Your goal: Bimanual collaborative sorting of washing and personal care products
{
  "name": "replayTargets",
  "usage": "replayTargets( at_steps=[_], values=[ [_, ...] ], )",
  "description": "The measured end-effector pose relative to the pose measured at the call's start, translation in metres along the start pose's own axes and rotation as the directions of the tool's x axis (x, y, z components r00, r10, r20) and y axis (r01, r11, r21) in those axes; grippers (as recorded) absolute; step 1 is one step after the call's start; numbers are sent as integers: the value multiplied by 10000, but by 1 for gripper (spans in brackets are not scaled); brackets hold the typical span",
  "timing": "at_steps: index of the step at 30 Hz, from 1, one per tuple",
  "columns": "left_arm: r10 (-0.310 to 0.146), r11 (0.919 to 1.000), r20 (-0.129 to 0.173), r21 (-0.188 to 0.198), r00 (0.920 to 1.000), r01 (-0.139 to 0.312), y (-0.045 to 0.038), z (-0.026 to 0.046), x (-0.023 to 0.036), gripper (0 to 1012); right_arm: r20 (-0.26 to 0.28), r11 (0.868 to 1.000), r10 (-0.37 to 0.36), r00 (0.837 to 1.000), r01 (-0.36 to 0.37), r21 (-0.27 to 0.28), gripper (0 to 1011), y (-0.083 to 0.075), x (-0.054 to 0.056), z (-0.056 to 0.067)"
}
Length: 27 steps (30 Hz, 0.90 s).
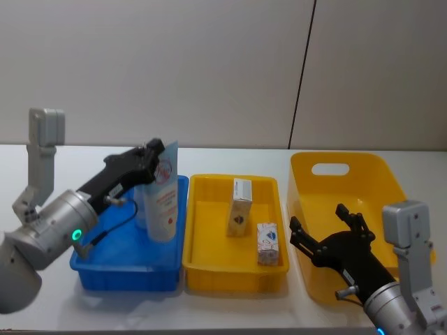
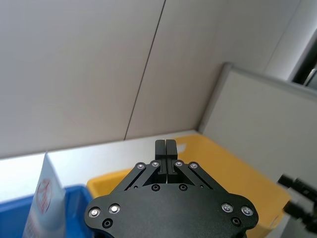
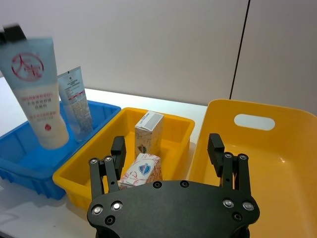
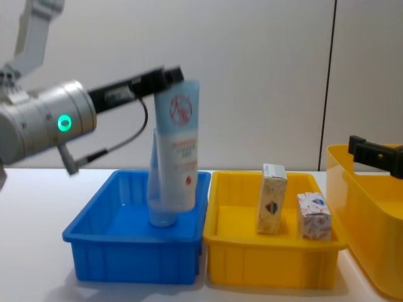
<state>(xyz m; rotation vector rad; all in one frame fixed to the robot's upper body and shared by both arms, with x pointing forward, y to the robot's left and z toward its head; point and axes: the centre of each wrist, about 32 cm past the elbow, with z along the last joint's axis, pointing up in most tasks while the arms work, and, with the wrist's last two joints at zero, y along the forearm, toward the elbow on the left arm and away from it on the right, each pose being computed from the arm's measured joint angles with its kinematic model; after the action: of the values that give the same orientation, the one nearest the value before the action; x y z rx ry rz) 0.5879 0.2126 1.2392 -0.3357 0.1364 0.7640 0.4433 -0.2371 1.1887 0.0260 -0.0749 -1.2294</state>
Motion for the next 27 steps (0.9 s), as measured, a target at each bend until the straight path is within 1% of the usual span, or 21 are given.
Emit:
replayTargets(
  at_steps=[1,2,3,5,6,8,13,15,16,19,20,21,22,24,25,27],
  values=[
    [-115,9999,-31,-106,9999,115,-18,45,-4,0,0,10000,0,10000,0,0,1003,0,0,0],
    [-115,9999,-31,-106,9999,115,-18,45,-4,0,0,10000,-1,10000,1,-1,1003,0,0,0],
    [-256,9994,-38,-223,9997,255,-42,106,-8,0,0,10000,0,10000,0,-1,1003,0,0,0],
    [-415,9986,-66,-319,9991,413,-65,167,-12,0,0,10000,0,10000,0,0,1003,0,0,0],
    [-550,9978,-92,-386,9984,547,-82,215,-15,0,0,10000,0,10000,0,0,1003,0,0,0],
    [-772,9961,-172,-447,9969,764,-108,280,-22,0,0,10000,0,10000,0,-1,1003,0,0,0],
    [-1223,9914,-354,-514,9919,1204,-161,391,-41,0,1,10000,0,10000,0,0,1003,0,0,0],
    [-1362,9897,-442,-497,9897,1340,-176,412,-47,0,0,10000,0,10000,0,-1,1003,0,0,0],
    [-1501,9879,-539,-470,9872,1476,-191,427,-55,0,0,10000,0,10000,0,-1,1003,0,0,0],
    [-1743,9843,-719,-421,9821,1716,-214,443,-67,0,0,10000,0,10000,0,0,1003,0,0,0],
    [-1904,9815,-819,-376,9783,1879,-233,451,-78,0,0,10000,0,10000,0,-1,1003,0,0,0],
    [-1984,9800,-877,-353,9762,1960,-241,453,-83,0,0,10000,0,10000,0,-1,1003,0,0,0],
    [-2158,9764,-1014,-281,9712,2140,-260,450,-94,0,-1,10000,0,10000,0,0,1003,0,0,0],
    [-2299,9732,-1141,-213,9665,2290,-275,443,-101,0,1,10000,0,10000,0,0,1003,0,0,0],
    [-2450,9694,-1289,-136,9609,2453,-291,429,-110,0,1,10000,0,10000,0,1,1003,0,0,0],
    [-2571,9659,-1411,-66,9560,2588,-309,409,-122,0,1,10000,0,10000,0,0,1003,0,0,0]
  ],
)
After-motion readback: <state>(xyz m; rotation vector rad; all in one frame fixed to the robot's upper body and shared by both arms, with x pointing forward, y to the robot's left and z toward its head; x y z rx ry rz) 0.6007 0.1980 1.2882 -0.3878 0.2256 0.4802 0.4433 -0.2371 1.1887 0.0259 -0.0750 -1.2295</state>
